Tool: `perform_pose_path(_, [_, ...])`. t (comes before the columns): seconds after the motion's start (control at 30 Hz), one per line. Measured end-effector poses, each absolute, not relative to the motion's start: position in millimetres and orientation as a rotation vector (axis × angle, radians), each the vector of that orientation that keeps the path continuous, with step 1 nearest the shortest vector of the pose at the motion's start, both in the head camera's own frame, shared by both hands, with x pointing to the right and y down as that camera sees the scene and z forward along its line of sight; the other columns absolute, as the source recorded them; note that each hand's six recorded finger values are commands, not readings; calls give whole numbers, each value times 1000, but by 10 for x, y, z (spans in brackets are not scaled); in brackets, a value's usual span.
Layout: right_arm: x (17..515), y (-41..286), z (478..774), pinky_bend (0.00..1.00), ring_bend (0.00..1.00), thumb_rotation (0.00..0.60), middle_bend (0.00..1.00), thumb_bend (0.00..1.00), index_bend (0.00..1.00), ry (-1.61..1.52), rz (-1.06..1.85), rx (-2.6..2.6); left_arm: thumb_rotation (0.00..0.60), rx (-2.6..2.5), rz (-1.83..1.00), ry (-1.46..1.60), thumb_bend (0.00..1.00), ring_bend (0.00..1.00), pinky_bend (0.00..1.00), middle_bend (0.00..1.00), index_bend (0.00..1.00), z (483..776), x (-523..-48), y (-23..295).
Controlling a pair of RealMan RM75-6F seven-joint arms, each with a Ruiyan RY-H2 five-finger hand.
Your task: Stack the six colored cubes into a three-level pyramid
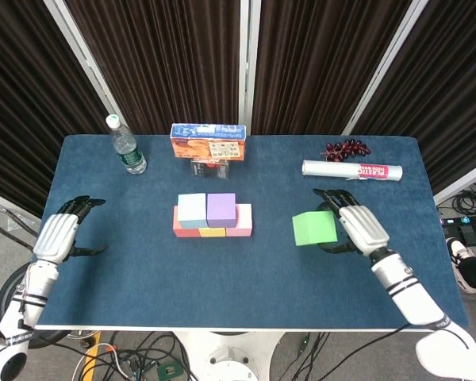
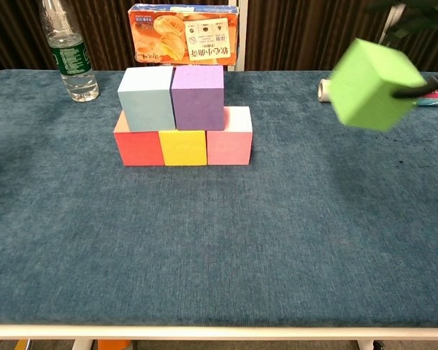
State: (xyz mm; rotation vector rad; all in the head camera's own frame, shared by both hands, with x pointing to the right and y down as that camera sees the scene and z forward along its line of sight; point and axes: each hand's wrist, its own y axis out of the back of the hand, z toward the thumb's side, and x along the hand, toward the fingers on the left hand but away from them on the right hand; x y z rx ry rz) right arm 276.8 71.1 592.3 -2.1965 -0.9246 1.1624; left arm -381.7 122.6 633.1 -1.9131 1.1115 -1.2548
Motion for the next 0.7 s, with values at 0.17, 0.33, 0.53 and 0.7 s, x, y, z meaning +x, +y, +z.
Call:
perform_pose_path(0.17, [2258,420,5755,0,66,600,403,170,0,-869,1091,-2304,600,-1926,-1266,1093,77,107,157,203,187,6368,-3785,1268])
perform_pose_path(0.33, [1839,181,5668,0,66,600,403,170,0,-858,1064,-2373,600,-1930,-1264,1100,77,108,157,203,187,6370,-3784,1273])
perform_pose_path(0.53, [1402,23,5653,0,65,600,403,170,0,-860,1073,-2398,600,-1938,-1269,1104,77,107,157,203,187,6380,-3797,1278])
perform_pose_path(0.7, [1097,-41,5670,0,65,600,403,169,0,-851,1108,-2367,600,-1943,-1266,1114,77,107,157,201,187,6380,-3812,1306])
